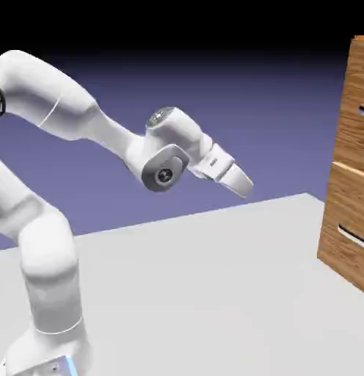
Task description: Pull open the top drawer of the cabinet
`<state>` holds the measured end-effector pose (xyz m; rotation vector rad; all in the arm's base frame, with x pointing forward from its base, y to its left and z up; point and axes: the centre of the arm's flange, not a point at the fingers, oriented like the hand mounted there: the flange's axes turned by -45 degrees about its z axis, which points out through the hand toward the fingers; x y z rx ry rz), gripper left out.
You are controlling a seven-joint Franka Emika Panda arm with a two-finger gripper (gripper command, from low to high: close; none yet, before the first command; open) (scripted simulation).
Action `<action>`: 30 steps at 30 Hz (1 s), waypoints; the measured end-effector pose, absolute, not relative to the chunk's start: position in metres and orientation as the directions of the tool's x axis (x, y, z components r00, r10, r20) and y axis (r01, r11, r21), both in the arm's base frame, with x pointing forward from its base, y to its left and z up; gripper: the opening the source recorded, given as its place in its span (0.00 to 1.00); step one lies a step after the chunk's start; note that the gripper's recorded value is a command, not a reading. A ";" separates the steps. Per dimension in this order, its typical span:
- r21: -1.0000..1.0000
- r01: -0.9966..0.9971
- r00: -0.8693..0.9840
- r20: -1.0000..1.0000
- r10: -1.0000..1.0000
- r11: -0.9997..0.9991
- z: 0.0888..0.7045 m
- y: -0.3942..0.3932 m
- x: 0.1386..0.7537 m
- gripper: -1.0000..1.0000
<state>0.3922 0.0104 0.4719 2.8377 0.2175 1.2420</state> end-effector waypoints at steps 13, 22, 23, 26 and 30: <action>0.732 0.467 0.108 0.510 0.854 -0.496 0.611 0.045 0.399 0.50; 0.955 0.295 -0.215 0.040 0.976 0.026 0.686 0.036 0.397 0.50; 0.961 0.265 -0.235 -0.019 0.972 0.083 0.693 0.033 0.397 0.50; 0.954 0.170 -0.276 -0.196 0.941 0.249 0.712 0.024 0.399 0.50; 0.890 0.047 -0.285 -0.423 0.860 0.453 0.731 0.009 0.405 0.50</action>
